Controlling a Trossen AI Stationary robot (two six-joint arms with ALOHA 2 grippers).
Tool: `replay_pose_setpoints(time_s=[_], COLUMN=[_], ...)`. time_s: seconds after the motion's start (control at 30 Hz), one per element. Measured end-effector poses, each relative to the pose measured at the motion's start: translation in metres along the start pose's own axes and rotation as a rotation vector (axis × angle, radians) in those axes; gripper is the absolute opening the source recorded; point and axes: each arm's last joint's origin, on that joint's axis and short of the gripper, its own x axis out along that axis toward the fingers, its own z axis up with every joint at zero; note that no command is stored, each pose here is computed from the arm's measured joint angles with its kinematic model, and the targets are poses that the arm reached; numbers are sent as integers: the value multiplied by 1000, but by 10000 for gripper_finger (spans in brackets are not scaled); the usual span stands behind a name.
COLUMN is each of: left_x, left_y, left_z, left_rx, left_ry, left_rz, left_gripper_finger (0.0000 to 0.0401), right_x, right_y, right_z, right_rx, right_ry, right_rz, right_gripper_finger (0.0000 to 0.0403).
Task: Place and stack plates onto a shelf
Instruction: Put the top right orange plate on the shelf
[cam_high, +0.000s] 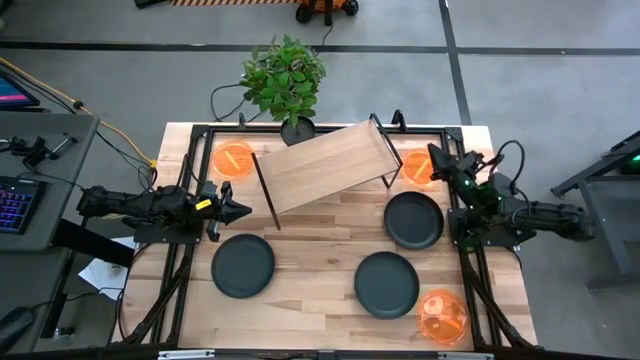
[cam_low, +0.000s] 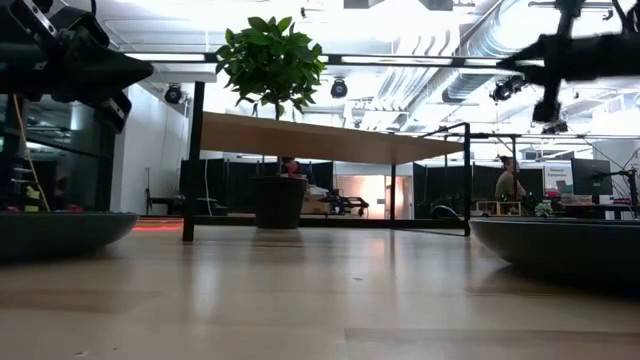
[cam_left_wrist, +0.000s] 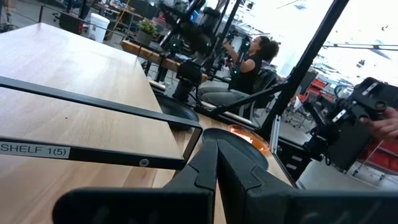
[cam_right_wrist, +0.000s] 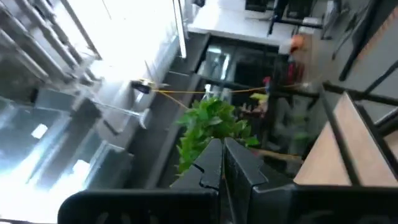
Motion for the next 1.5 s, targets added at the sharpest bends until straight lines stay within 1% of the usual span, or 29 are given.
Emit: replay_pose_setpoints(time_s=[0.07, 0.13, 0.17, 0.23, 0.3, 0.37, 0.47, 0.57, 0.63, 0.77, 0.83, 0.97, 1.07, 1.23, 1.43, 1.5], left_x=[0, 0, 0, 0, 0, 0, 0, 0, 0, 0, 0, 0, 0, 0, 0, 0], left_y=[0, 0, 0, 0, 0, 0, 0, 0, 0, 0, 0, 0, 0, 0, 0, 0], left_z=[0, 0, 0, 0, 0, 0, 0, 0, 0, 0, 0, 0, 0, 0, 0, 0], left_rx=[0, 0, 0, 0, 0, 0, 0, 0, 0, 0, 0, 0, 0, 0, 0, 0], left_ry=[0, 0, 0, 0, 0, 0, 0, 0, 0, 0, 0, 0, 0, 0, 0, 0], left_rz=[0, 0, 0, 0, 0, 0, 0, 0, 0, 0, 0, 0, 0, 0, 0, 0], left_gripper_finger=[1, 1, 1, 1, 1, 1, 1, 1, 1, 1, 1, 1, 1, 1, 1, 1], right_x=[10, 20, 24, 29, 30, 30, 33, 36, 36, 31, 28, 23, 22, 21, 14, 15], right_y=[15, 27, 32, 36, 32, 23, 5, -19, -34, -58, -67, -77, -83, -97, -110, -112], right_z=[0, 1, 3, 8, 15, 19, 22, 20, 20, 20, 18, 17, 17, 14, 12, 12], right_rx=[-113, -233, -277, -359, -409, -416, -383, -328, -296, -248, -217, -163, -131, -84, -36, -45], right_ry=[-17, -22, -18, 4, 30, 56, 103, 154, 160, 123, 93, 4, -60, -93, -144, -162], right_rz=[-82, -215, -294, -489, -700, -886, -1085, -1238, -1327, -1490, -1540, -1586, -1562, -1512, -1538, -1522], right_gripper_finger=[0, 1, 3, 11, 26, 48, 86, 122, 139, 157, 158, 156, 156, 156, 156, 156])
